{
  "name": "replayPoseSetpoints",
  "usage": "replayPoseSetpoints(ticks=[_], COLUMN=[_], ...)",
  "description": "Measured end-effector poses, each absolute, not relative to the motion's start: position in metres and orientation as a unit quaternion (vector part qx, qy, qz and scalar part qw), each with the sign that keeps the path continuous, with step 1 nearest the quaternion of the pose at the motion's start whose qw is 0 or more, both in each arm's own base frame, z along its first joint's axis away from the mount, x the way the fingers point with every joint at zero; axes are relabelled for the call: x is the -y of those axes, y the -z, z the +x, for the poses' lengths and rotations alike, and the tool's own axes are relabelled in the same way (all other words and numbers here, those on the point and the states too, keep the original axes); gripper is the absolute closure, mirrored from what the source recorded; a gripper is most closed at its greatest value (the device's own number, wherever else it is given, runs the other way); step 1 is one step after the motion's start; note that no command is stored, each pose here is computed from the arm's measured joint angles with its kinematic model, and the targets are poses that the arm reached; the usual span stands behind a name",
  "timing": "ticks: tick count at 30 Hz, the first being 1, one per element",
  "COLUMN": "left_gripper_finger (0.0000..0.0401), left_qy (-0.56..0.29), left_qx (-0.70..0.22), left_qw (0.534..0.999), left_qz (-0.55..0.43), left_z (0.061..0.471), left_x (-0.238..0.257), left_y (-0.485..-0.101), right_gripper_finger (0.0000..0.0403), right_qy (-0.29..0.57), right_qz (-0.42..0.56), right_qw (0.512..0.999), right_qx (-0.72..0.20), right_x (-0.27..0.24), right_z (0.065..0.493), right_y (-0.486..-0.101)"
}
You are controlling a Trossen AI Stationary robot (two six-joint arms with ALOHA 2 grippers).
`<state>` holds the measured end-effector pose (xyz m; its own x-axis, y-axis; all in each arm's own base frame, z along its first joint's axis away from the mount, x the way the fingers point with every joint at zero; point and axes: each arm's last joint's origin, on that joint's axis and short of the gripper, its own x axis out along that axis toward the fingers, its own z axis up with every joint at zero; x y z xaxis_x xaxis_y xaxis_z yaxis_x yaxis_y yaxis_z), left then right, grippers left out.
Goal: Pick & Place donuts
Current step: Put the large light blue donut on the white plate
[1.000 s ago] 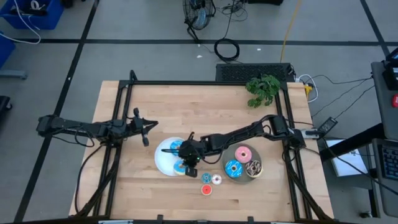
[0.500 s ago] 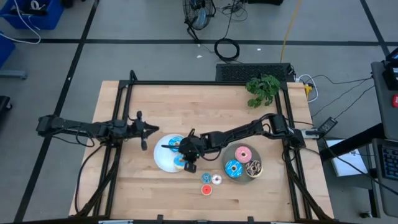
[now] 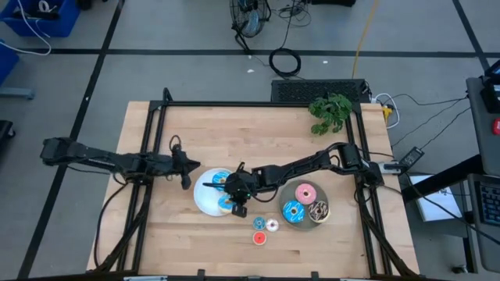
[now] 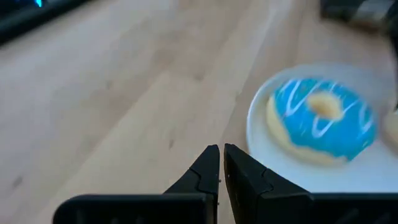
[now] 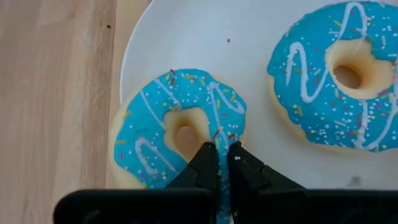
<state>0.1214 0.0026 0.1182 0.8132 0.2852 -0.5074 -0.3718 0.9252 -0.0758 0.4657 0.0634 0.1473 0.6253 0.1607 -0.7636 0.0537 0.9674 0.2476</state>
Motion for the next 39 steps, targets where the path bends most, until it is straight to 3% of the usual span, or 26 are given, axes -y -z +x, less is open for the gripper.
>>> replayPoseSetpoints(ticks=[11, 39], left_gripper_finger=[0.0371, 0.0371], left_qy=[-0.152, -0.089], left_qx=[-0.318, -0.321], left_qw=[0.929, 0.939], left_qz=[-0.114, -0.091], left_z=[0.128, 0.14], left_x=[0.002, 0.008], left_y=[-0.1, -0.095], right_gripper_finger=[0.0395, 0.0394], right_qy=[-0.029, 0.002], right_qz=[0.124, 0.112], right_qw=[0.893, 0.888], right_qx=[-0.431, -0.447], right_x=[-0.061, -0.054], right_z=[0.466, 0.463], right_y=[-0.147, -0.144])
